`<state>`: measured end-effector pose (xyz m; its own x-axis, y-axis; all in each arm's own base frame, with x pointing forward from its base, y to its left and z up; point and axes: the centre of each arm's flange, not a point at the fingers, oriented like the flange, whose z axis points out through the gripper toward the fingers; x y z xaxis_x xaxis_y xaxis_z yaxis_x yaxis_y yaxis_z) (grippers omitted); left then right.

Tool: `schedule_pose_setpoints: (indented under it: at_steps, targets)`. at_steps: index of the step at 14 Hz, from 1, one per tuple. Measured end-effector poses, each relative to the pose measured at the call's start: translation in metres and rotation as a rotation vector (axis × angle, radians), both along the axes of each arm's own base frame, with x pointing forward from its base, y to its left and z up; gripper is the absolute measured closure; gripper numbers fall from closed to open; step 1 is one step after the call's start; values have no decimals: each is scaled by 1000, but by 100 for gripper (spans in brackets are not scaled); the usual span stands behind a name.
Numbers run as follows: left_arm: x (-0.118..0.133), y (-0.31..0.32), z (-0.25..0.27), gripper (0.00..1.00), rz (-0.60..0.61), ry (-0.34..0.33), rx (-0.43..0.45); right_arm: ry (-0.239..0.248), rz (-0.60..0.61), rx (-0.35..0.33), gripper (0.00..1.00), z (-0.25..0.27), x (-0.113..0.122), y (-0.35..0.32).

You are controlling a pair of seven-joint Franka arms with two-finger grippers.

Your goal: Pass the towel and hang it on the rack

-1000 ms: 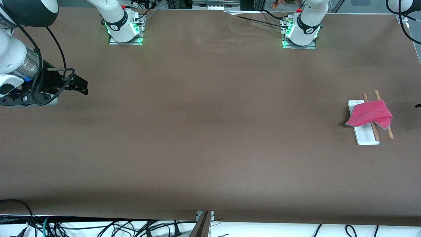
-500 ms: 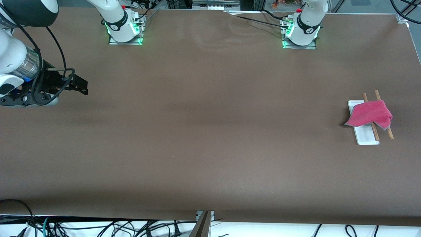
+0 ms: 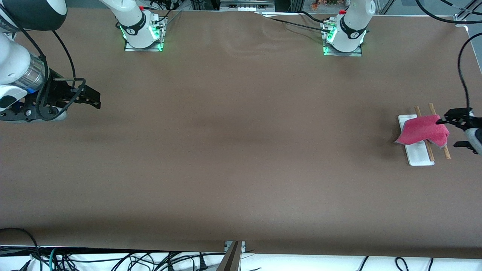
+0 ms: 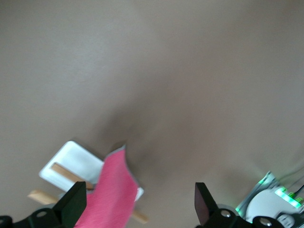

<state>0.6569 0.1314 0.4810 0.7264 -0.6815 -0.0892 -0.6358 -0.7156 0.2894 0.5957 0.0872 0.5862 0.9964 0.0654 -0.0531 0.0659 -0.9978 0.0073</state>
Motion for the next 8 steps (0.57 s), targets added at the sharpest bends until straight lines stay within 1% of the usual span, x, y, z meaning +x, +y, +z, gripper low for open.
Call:
schedule_pose_setpoints:
  at_steps: [2,3,4,6,8]
  targets:
    - [-5,-32,7,0,90,21,30,0,0,0,0,0,0,0]
    - [-11,-47,12,0,139,17,46,0,0,0,0,0,0,0]
    - [-19,-63,18,0,191,0,64,0,0,0,0,0,0,0]
    - [-40,-97,25,0,308,-26,143,0,0,0,0,0,0,0]
    - [-62,-142,29,0,433,-26,232,0,0,0,0,0,0,0]
